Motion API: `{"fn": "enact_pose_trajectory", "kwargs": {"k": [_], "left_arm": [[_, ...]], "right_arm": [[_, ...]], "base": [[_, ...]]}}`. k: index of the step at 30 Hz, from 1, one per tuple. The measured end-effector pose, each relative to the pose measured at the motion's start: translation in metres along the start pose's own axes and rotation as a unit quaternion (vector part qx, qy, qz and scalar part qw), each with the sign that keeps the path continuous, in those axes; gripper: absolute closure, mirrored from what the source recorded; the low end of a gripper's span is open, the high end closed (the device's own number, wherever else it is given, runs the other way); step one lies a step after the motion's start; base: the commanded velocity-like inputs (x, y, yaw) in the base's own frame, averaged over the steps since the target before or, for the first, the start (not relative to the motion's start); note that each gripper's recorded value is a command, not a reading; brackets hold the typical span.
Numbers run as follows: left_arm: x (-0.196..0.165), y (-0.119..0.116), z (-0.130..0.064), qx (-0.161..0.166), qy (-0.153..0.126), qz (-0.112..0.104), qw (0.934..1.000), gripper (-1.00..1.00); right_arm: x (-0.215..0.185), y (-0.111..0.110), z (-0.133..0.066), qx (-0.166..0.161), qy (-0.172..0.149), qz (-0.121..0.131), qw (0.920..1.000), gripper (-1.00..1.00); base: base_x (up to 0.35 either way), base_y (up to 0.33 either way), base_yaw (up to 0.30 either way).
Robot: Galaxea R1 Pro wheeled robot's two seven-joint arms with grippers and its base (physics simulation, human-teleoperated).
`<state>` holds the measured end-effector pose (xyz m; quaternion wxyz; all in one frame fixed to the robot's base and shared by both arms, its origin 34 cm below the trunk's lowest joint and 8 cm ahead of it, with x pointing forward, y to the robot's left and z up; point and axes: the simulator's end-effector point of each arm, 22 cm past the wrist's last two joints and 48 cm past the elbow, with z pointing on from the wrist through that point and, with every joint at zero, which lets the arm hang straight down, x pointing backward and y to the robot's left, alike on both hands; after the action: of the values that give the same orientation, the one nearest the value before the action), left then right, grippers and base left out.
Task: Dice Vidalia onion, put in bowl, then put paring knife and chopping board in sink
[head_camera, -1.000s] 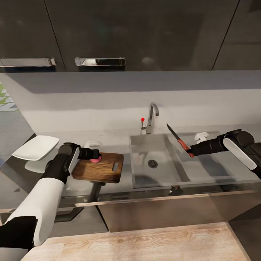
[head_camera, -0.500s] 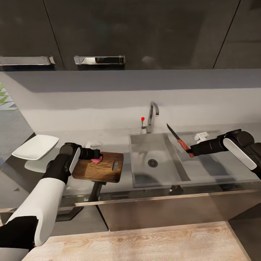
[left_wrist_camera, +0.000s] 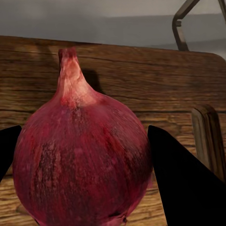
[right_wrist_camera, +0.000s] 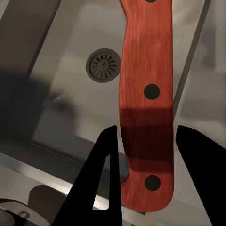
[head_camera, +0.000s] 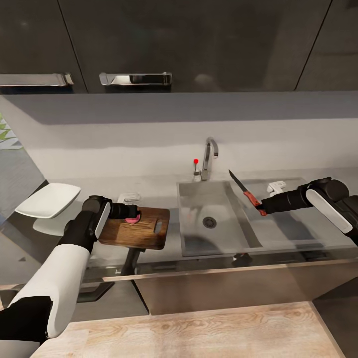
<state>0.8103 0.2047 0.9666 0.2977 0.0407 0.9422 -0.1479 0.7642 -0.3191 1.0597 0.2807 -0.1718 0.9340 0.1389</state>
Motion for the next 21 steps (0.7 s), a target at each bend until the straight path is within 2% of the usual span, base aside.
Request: {"fn": "enact_pose_trajectory", "kwargs": {"k": [21], "left_arm": [[0.0020,0.0010,0.0026,0.000,0.002,-0.001,1.0000,1.00]], "right_arm": [[0.0015,0.0002,0.0033,-0.002,0.002,0.001,1.0000,1.00]], "base": [[0.000,0.000,0.000]]}}
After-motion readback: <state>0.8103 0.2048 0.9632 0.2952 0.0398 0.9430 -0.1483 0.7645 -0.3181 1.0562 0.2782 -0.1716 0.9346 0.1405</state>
